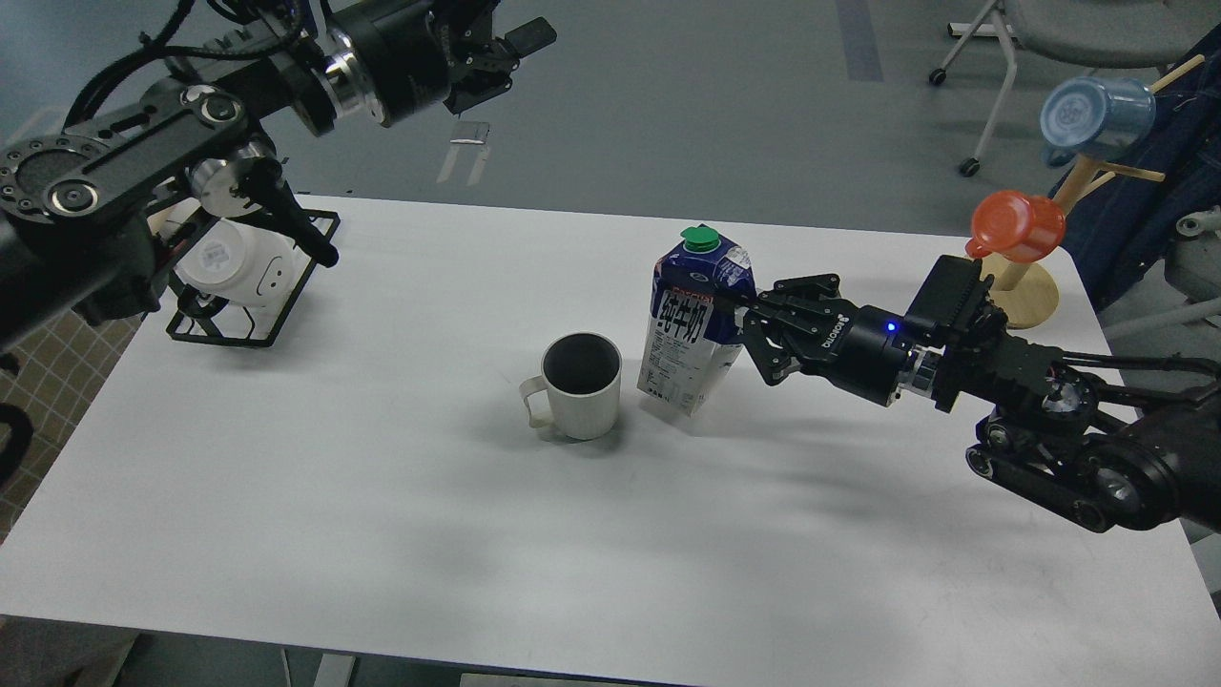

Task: Place cup and milk with both arms
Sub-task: 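Slide the milk carton with the right gripper beside the white mug, then open the right gripper and withdraw it from the carton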

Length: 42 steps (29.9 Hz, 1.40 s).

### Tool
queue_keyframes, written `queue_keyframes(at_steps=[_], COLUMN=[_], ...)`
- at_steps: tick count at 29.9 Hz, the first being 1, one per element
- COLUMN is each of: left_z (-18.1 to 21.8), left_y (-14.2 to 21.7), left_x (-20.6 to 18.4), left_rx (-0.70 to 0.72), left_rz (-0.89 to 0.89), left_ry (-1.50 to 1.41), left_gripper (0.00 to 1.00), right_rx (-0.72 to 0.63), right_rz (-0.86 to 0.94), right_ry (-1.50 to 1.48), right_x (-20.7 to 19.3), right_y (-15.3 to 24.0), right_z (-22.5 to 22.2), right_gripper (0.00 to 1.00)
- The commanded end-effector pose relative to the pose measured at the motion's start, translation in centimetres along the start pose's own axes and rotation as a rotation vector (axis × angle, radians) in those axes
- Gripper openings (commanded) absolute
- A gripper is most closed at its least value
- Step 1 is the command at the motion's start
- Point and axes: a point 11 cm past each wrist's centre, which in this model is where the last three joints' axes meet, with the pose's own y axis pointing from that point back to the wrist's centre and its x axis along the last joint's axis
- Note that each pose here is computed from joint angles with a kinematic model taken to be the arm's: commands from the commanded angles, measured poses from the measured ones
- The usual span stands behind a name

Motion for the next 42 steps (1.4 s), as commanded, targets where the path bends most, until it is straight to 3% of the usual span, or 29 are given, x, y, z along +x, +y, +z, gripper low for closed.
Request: queue_keyframes(at_steps=[1,12,13,15,17,19,20,33,42], left_z=[-0.1,0.0,0.0,0.0,0.0,0.0,0.0,0.0,0.0], left_y=[0.1,0.1,0.1,0.2,0.2,0.2,0.2,0.3,0.3], left_x=[0.0,0.1,0.1,0.2,0.2,0.2,0.2,0.2,0.2], left_rx=[0.001,0.0,0.0,0.001,0.002,0.002,0.002,0.001,0.0], left_rz=[-0.001,0.001,0.001,0.002,0.003,0.002,0.002,0.002,-0.001], left_ry=[0.0,0.001,0.001,0.0,-0.001,0.0,0.0,0.0,0.001], left_gripper=[0.96,0.96,0.96,0.96,0.96,0.96,0.96,0.96,0.96], right_rx=[0.005,0.01,0.012,0.008,0.008,0.005,0.004,-0.008,-0.015], right_rz=[0.002,0.004,0.002,0.001,-0.001,-0.005,-0.005,-0.005,-0.017], right_ry=[0.0,0.001,0.0,-0.002,-0.004,-0.01,-0.01,-0.016,-0.046], right_x=[-0.1,-0.4,-0.5,-0.5,-0.7,-1.0,-1.0,-0.7,-0.3], right_y=[-0.7,-1.9,-1.9,-1.8,-1.8,-1.6,-1.6,-0.1,4.3], right_z=[-0.2,-0.6,-0.7,-0.6,-0.6,-0.7,-0.6,-0.1,-0.1], right_gripper=[0.0,0.0,0.06,0.33,0.52,0.66,0.68,0.77,0.79])
